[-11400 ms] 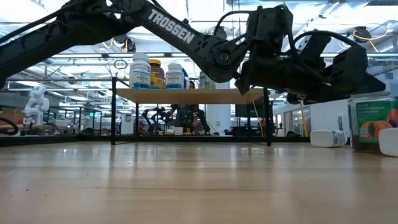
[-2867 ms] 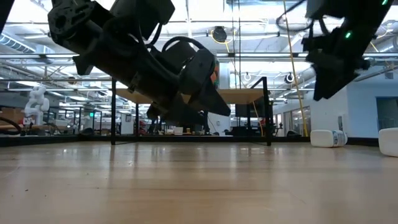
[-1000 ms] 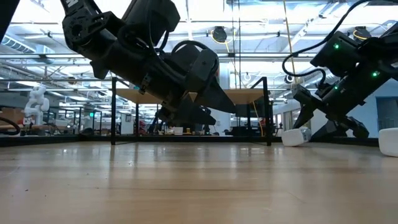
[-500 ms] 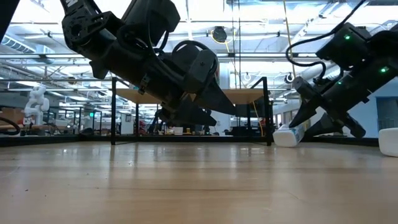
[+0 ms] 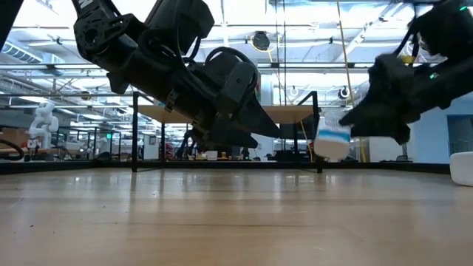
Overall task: Pick and place medicine bottles onto shelf by color
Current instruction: Put the white blue medicine bottle on the shelf
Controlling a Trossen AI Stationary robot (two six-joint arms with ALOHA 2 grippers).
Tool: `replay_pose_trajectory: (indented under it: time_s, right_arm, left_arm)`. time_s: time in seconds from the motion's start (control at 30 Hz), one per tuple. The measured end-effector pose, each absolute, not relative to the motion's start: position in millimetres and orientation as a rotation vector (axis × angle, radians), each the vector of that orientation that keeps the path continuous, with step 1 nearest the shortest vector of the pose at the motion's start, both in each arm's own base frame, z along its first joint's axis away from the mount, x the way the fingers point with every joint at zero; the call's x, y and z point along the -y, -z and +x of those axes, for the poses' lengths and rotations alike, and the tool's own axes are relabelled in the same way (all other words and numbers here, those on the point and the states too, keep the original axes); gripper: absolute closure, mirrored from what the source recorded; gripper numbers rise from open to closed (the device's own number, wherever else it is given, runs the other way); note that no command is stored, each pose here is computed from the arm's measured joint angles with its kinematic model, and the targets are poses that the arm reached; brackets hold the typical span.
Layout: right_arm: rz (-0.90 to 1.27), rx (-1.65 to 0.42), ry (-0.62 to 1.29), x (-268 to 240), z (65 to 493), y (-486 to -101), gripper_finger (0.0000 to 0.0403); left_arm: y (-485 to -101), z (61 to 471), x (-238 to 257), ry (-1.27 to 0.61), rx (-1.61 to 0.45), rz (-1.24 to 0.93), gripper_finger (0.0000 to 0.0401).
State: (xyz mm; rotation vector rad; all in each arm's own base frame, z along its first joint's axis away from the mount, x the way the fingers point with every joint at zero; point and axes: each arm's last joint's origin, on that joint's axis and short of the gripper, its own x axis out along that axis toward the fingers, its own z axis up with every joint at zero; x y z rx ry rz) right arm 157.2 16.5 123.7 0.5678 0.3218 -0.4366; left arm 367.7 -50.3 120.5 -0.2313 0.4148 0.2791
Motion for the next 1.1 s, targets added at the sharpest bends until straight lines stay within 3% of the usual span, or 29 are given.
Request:
replay_pose_trajectory:
  time_s: [0.33, 0.93, 1.1]
  right_arm:
    - [0.468, -0.232, 0.233, -42, 159, -138, 0.0240]
    - [0.351, -0.151, 0.102, -65, 177, -142, 0.0239]
    - [0.225, -0.176, 0.065, -80, 195, -144, 0.0239]
  left_arm:
    - [-121, 368, 52, -0.224, -0.425, -0.222, 0.0061]
    - [-123, 368, 59, -0.134, -0.420, -0.165, 0.0061]
    - [-128, 371, 63, -0.069, -0.363, -0.165, 0.0061]
